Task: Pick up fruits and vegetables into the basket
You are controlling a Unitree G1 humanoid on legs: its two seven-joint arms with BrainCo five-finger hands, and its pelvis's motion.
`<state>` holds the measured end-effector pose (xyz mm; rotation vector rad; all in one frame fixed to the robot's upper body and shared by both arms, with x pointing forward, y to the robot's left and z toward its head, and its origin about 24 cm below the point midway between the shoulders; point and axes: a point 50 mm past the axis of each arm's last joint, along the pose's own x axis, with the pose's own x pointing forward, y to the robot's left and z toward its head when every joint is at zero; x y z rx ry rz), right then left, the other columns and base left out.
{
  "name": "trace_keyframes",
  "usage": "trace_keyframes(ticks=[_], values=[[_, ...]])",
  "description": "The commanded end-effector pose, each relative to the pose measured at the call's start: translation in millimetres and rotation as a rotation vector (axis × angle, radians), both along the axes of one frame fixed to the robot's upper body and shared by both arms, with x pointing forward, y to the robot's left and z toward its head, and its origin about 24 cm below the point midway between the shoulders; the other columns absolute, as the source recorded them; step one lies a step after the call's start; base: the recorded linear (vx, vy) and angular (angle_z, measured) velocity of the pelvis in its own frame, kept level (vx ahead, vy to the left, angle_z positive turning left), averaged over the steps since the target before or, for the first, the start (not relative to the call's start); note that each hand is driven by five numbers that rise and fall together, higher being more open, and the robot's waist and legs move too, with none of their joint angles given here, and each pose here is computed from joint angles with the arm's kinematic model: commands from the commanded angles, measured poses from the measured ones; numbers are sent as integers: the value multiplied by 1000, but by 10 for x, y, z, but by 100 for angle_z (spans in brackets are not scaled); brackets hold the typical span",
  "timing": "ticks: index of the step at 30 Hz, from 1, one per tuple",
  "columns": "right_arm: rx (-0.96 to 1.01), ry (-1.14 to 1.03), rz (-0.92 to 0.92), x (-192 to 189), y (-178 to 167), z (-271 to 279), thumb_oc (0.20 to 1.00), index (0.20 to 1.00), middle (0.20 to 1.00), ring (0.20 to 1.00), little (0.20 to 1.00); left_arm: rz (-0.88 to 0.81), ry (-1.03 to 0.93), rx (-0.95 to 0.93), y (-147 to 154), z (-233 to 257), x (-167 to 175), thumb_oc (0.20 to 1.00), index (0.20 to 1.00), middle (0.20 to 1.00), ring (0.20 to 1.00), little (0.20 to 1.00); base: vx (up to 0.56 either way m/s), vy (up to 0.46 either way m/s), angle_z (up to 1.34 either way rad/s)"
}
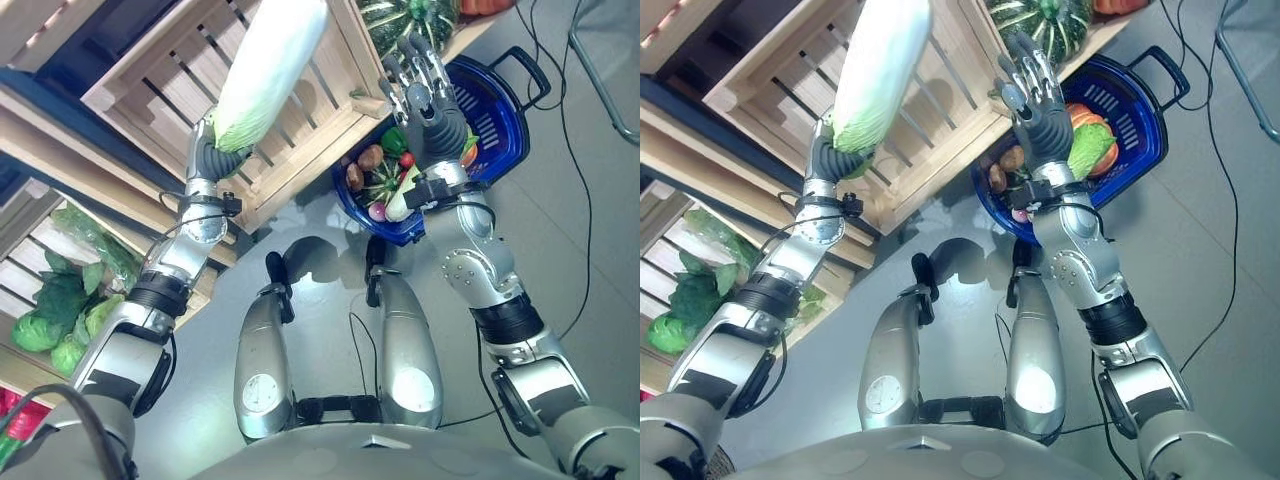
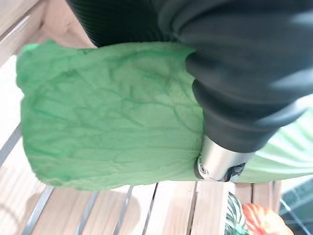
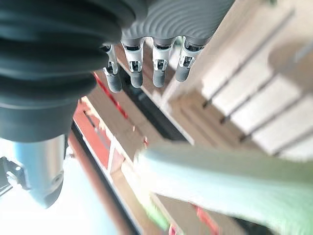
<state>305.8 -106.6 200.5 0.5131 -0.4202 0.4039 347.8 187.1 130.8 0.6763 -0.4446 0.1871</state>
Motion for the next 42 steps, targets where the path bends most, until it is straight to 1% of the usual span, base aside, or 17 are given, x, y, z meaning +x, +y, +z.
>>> trace_keyframes(ticks=[1, 3, 7, 13, 20, 24, 27, 32, 37, 39, 42], values=[[95, -71, 81, -82, 142, 191, 1000, 1000, 1000, 1000, 1000, -97, -190, 104, -106, 310, -113, 200, 200, 200, 200, 200, 47, -35, 10], [84, -27, 64, -51, 171, 140, 1000, 1000, 1000, 1000, 1000, -115, -203, 163, -160, 312, -125, 200, 200, 200, 200, 200, 39, -21, 11], [69, 68, 19, 22, 190, 21, 1000, 1000, 1000, 1000, 1000, -128, -239, 224, -240, 328, -149, 200, 200, 200, 200, 200, 29, -1, 7], [92, 170, -49, 96, 214, -117, 1000, 1000, 1000, 1000, 1000, -134, -268, 272, -381, 373, -153, 200, 200, 200, 200, 200, 4, 1, 1], [81, 254, -88, 149, 269, -193, 1000, 1000, 1000, 1000, 1000, -146, -315, 343, -552, 435, -164, 200, 200, 200, 200, 200, 0, 0, 0], [86, 260, -95, 157, 293, -192, 1000, 1000, 1000, 1000, 1000, -145, -308, 437, -656, 443, -157, 200, 200, 200, 200, 200, 0, 0, 0], [103, 248, -62, 145, 328, -162, 1000, 1000, 1000, 1000, 1000, -158, -309, 506, -726, 434, -165, 200, 200, 200, 200, 200, 0, 0, 0], [169, 208, 66, 96, 417, -90, 1000, 1000, 1000, 1000, 1000, -228, -337, 628, -904, 386, -236, 200, 200, 200, 200, 200, 0, 0, 0], [156, 139, 152, 44, 493, 45, 1000, 1000, 1000, 1000, 1000, -331, -350, 788, -1093, 298, -341, 200, 200, 200, 200, 200, -21, -11, 1], [153, 92, 215, 12, 533, 116, 1000, 1000, 1000, 1000, 1000, -365, -363, 843, -1156, 257, -377, 200, 200, 200, 200, 200, -44, -15, 3], [145, 28, 272, -30, 585, 201, 1000, 1000, 1000, 1000, 1000, -400, -351, 902, -1206, 155, -398, 200, 200, 200, 200, 200, -21, -10, 4]])
